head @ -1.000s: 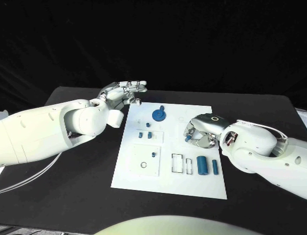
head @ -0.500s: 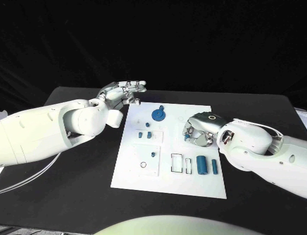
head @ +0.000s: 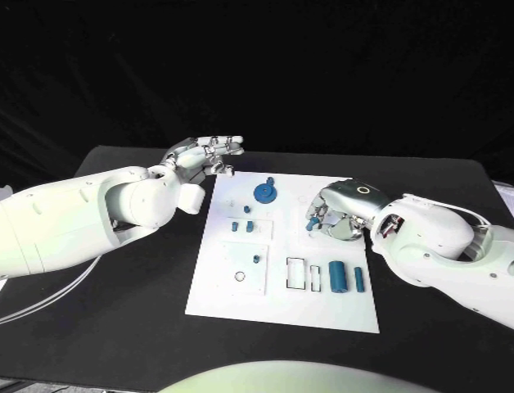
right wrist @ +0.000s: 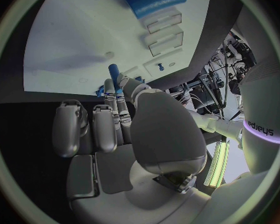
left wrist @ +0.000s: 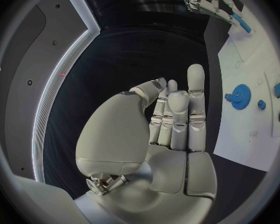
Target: Assemble the parts on the task board
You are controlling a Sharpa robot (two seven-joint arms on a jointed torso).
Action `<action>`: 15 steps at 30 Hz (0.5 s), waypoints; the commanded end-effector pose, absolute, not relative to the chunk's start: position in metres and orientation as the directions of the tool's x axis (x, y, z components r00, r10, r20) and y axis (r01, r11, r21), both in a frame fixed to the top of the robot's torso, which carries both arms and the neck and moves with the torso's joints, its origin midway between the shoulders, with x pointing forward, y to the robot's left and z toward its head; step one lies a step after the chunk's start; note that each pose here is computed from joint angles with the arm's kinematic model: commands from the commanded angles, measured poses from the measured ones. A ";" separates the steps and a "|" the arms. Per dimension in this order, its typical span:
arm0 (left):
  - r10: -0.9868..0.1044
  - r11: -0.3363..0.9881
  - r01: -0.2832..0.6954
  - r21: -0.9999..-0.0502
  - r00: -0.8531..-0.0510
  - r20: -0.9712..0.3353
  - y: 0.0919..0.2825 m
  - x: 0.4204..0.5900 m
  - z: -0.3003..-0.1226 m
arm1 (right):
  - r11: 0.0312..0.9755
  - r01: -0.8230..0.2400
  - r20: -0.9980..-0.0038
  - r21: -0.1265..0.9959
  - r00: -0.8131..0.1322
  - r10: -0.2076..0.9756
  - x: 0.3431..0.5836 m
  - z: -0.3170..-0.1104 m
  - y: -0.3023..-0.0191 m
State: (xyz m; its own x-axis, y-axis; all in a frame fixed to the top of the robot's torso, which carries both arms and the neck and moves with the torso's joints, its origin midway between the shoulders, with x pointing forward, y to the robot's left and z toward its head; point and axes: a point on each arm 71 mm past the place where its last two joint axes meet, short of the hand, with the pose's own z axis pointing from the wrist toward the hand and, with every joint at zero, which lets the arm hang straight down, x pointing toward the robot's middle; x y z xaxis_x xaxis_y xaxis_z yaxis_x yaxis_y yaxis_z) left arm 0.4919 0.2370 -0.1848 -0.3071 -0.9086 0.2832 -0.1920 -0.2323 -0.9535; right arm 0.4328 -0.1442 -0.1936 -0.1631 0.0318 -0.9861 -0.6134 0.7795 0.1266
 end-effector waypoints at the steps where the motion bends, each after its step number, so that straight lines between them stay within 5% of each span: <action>1: -0.900 -0.236 -0.191 -0.953 -0.326 0.288 0.235 0.491 -0.184 | 0.770 -0.616 -0.983 0.167 -0.162 0.083 0.429 -0.185 -0.142; 15: -0.895 -0.237 -0.196 -0.952 -0.336 0.292 0.231 0.491 -0.185 | 0.602 -0.749 -0.961 0.275 -0.220 0.165 0.388 -0.176 -0.074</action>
State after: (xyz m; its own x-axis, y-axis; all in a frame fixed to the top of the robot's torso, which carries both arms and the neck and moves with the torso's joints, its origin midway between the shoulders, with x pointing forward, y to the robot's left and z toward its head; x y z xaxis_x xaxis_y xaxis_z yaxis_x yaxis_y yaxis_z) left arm 0.4917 0.2347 -0.1859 -0.3124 -0.9061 0.2854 -0.1971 -0.2320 -0.9525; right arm 0.3927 -0.0807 -0.1767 -0.2123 0.1504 -0.9656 -0.7261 0.6370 0.2589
